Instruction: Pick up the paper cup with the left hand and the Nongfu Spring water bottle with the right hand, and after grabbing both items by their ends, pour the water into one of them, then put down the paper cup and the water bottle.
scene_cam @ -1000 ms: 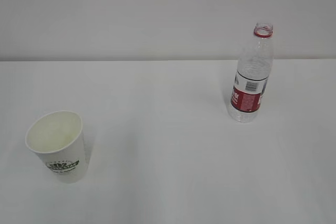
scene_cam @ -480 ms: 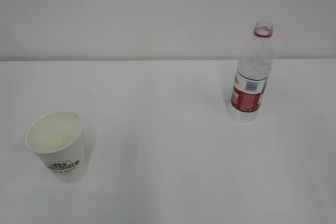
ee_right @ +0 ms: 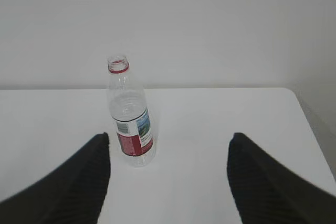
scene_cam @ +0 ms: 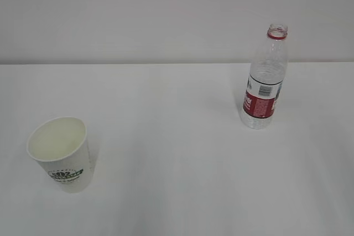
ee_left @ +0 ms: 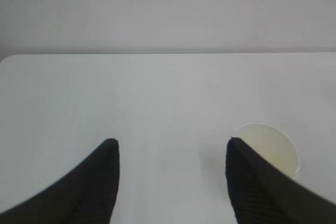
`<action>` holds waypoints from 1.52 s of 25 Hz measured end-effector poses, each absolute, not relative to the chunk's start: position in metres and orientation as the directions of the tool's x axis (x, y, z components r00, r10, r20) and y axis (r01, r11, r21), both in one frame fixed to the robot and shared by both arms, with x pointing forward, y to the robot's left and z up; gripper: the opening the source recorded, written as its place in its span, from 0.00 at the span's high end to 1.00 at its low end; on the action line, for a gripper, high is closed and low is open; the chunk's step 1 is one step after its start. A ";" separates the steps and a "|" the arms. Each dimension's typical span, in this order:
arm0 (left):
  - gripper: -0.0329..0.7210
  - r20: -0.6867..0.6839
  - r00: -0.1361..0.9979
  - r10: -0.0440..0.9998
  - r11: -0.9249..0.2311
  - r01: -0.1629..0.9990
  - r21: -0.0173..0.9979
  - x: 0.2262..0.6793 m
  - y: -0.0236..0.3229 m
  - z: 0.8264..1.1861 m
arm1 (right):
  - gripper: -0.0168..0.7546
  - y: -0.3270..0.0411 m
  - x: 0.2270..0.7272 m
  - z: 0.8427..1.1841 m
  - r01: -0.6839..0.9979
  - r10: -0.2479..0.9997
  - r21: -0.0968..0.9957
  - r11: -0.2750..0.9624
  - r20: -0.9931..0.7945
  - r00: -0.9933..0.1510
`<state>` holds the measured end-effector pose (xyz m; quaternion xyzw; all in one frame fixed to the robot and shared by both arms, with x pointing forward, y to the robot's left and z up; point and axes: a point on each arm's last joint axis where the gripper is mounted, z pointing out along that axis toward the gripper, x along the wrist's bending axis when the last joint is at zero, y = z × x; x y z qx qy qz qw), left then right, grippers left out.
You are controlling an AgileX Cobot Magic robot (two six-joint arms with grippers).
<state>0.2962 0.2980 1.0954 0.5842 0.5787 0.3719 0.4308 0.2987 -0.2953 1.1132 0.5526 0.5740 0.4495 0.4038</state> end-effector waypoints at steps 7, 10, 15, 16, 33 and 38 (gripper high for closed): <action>0.34 -0.114 0.064 0.991 0.076 0.427 0.901 0.315 0.292 1.091 | 0.29 -0.290 0.318 1.117 0.249 0.992 0.966 -0.068 0.092 -0.088; 0.34 -0.121 0.066 0.990 0.082 0.422 0.903 0.322 0.291 1.092 | 0.29 -0.289 0.326 1.117 0.252 0.992 0.965 -0.068 0.092 -0.088; 0.34 -0.123 0.067 0.990 0.085 0.416 0.905 0.332 0.290 1.092 | 0.29 -0.287 0.339 1.118 0.244 0.992 0.967 -0.068 0.093 -0.088; 0.34 -0.123 0.066 0.990 0.084 0.423 0.902 0.334 0.290 1.091 | 0.29 -0.287 0.342 1.118 0.241 0.992 0.968 -0.069 0.093 -0.089; 0.35 -0.089 0.070 0.994 0.057 0.366 0.929 0.368 0.287 1.096 | 0.29 -0.282 0.387 1.116 0.204 0.990 0.975 -0.082 0.103 -0.092; 0.35 -0.060 0.075 0.995 0.031 0.336 0.941 0.376 0.287 1.097 | 0.29 -0.280 0.401 1.123 0.205 0.991 0.975 -0.081 0.101 -0.092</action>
